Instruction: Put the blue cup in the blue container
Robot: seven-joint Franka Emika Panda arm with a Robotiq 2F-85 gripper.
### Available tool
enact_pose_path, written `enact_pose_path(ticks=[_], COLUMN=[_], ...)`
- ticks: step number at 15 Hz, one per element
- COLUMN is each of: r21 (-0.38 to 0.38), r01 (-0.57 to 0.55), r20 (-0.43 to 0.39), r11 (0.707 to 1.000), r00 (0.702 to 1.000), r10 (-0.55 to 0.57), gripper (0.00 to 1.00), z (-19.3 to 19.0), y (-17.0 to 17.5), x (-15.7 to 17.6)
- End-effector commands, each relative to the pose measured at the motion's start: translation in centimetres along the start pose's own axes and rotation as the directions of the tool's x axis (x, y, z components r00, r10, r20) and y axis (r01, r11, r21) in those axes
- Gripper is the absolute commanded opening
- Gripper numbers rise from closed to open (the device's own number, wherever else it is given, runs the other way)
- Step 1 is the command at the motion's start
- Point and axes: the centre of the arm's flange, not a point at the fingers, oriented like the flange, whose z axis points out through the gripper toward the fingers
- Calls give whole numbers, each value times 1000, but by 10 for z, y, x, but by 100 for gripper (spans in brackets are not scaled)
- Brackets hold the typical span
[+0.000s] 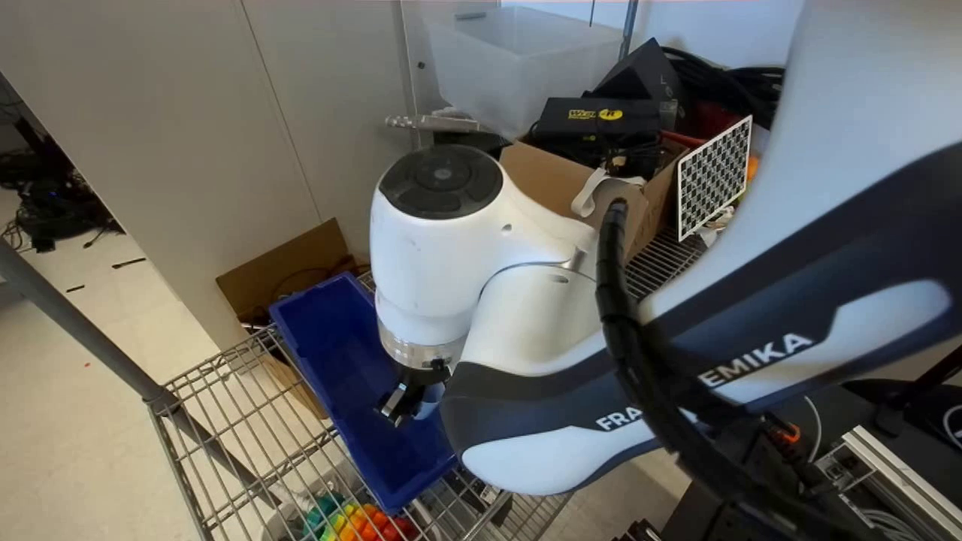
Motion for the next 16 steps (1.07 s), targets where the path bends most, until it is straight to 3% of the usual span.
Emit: enact_pose_path(ticks=[1,7,11,16], r21=[25,8,1,-13], r01=[15,-9,-27,-40], r20=[39,156,261,300], r11=[1000,1000,1000,999], r00=[999,988,965,953], r10=[-16,7,26,42], gripper=[18,18,18,18], z=[22,46,50,50], y=[-10,-21,-30,-33], x=[7,10,22,32])
